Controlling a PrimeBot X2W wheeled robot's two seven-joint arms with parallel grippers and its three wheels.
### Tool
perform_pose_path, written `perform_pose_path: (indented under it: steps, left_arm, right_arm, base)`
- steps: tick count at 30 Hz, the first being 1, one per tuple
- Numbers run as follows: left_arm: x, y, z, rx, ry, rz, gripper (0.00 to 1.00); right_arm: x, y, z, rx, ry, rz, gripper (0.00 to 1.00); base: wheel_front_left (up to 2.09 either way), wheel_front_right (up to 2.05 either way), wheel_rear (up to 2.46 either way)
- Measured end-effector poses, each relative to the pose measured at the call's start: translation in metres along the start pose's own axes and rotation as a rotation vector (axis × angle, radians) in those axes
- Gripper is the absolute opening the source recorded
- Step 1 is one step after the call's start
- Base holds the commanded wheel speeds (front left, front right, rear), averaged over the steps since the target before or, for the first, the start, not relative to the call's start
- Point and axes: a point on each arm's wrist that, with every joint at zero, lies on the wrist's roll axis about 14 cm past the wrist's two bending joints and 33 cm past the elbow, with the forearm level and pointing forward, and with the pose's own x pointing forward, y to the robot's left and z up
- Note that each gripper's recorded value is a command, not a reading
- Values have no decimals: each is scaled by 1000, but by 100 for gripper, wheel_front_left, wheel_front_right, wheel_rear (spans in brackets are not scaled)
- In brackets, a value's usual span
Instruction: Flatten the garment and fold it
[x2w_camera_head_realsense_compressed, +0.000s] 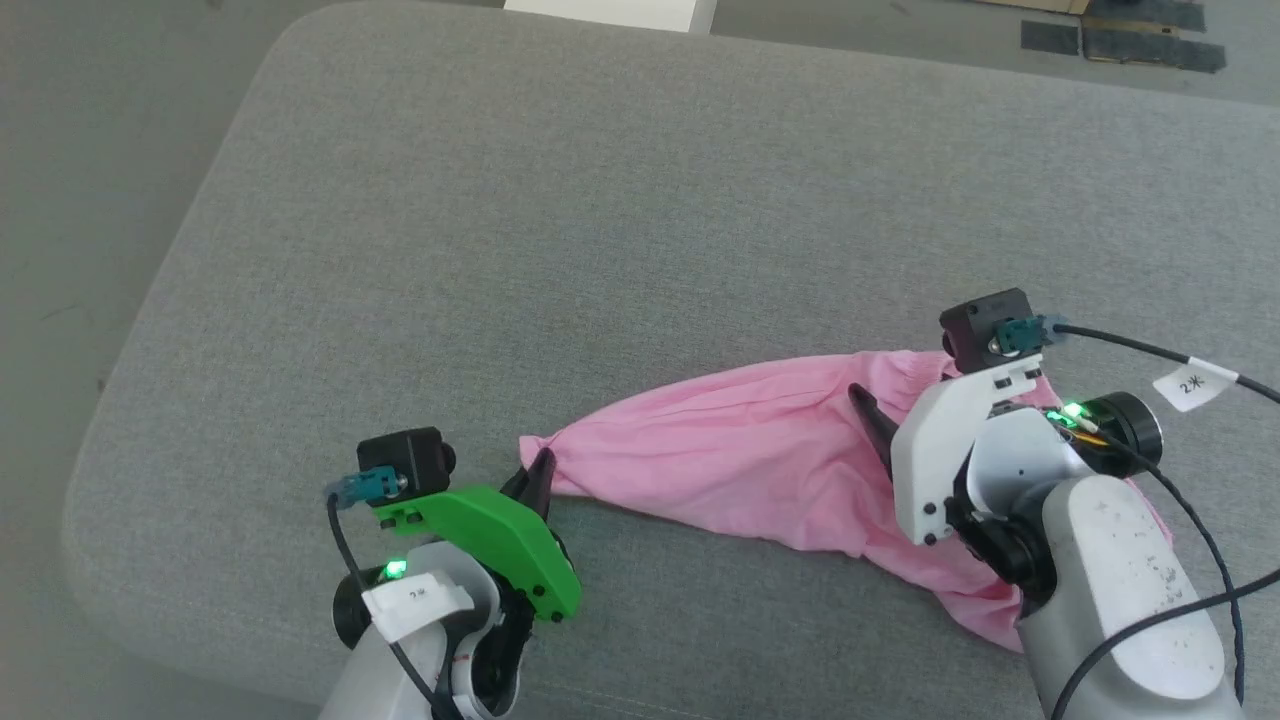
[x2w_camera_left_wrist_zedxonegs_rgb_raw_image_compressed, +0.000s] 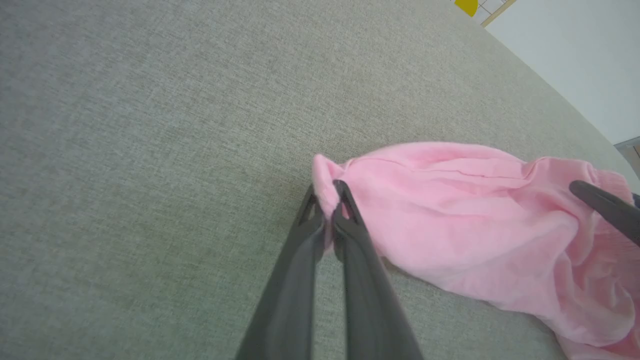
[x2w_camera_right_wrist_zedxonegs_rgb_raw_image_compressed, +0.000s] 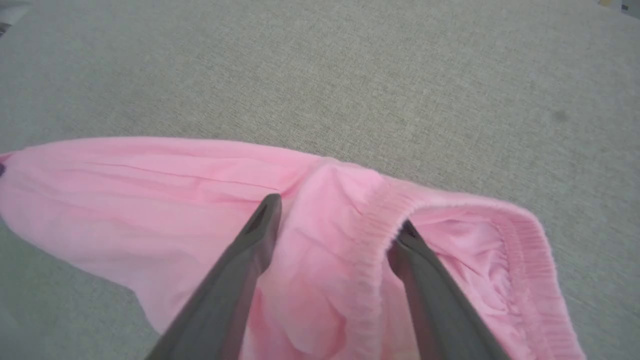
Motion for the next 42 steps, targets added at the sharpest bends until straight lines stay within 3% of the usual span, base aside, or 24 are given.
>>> perform_pose_path:
  steps: [1, 2, 3, 13, 17, 24, 29, 34, 39, 42]
  left_arm:
    - [0, 1, -1, -1, 3, 3, 0]
    - [1, 1, -2, -2, 4, 5, 0]
    - [1, 2, -3, -3, 3, 7, 0]
    - [-5, -11, 21, -10, -92, -48, 0]
    - [-10, -33, 64, -44, -205, -145, 0]
    - [-34, -76, 169, 55, -443, -285, 0]
    - [-63, -100, 236, 169, -592, -326, 0]
    - [-75, -119, 271, 242, -653, -344, 0]
    - [-56, -131, 285, 290, -632, -328, 0]
    - [-35, -134, 293, 399, -625, -271, 0]
  right_arm:
    - [2, 0, -1, 1, 5, 2, 45]
    - [3, 1, 0, 0, 3, 4, 7]
    - [5, 1, 2, 0, -7, 7, 0]
    - [-18, 12, 34, 96, -99, 77, 0]
    - [-47, 22, 68, 208, -178, 191, 0]
    - [-120, 14, 156, 262, -383, 327, 0]
    - [-169, -8, 201, 244, -527, 287, 0]
    - [-194, -24, 226, 241, -611, 239, 0]
    - [-182, -36, 246, 266, -614, 209, 0]
    - [-167, -55, 259, 324, -624, 181, 0]
  base:
    - [0, 0, 0]
    - [0, 0, 0]
    - [0, 0, 0]
    - [0, 0, 0]
    - [0, 0, 0]
    - [0, 0, 0]
    - [0, 0, 0]
    - [0, 0, 0]
    - [0, 0, 0]
    - [0, 0, 0]
